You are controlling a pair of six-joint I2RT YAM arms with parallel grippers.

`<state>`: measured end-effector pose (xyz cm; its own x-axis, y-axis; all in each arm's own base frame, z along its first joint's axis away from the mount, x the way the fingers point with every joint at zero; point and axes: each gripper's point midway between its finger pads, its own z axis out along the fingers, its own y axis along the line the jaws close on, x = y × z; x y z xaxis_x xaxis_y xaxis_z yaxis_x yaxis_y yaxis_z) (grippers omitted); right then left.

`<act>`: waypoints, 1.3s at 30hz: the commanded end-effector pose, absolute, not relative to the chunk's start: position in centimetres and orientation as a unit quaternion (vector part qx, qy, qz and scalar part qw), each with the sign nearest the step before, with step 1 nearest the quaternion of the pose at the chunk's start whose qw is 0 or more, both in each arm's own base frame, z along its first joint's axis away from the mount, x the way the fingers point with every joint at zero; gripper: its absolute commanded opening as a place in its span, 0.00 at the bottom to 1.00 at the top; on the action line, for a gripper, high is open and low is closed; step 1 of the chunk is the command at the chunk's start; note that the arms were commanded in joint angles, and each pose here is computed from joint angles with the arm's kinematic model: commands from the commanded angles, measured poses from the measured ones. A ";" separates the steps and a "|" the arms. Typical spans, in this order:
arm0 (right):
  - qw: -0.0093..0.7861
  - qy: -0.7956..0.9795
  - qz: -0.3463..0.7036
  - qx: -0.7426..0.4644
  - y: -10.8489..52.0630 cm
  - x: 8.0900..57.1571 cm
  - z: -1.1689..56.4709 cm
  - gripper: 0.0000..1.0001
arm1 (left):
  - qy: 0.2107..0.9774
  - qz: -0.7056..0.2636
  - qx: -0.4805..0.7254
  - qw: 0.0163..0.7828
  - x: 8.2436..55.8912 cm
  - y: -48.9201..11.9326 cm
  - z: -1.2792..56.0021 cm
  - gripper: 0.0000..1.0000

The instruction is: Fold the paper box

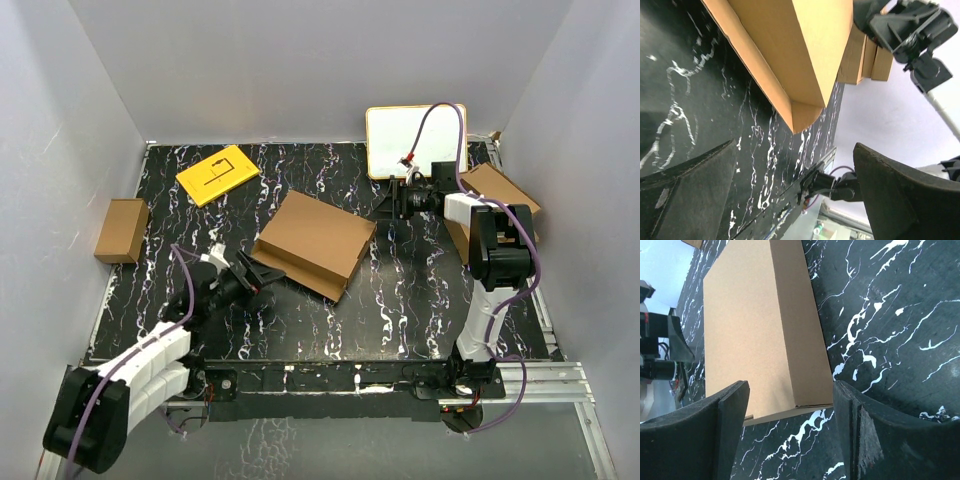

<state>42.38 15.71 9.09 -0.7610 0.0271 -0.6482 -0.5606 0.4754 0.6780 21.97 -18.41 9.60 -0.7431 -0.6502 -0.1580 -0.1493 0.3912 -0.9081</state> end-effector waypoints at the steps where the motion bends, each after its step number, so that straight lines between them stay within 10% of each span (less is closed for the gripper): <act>1: 0.314 0.790 0.500 -0.168 16.1 42.3 9.9 0.71 | 0.776 -0.505 -0.260 0.274 22.6 -20.1 10.3 0.97; 21: 0.278 0.798 0.514 -0.146 16.5 40.4 8.1 0.33 | 0.771 -0.488 -0.284 0.296 22.4 -24.4 9.3 0.97; 39: 0.268 0.801 0.517 -0.134 17.6 38.8 7.5 0.28 | 0.763 -0.472 -0.329 0.296 22.9 -29.2 8.0 0.97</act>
<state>38.72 17.33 7.13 -0.8443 0.0669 -0.5317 -0.4622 0.4111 0.7857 21.24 -27.75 5.70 -0.6689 -0.7251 -0.1639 -0.2430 0.4217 -0.8736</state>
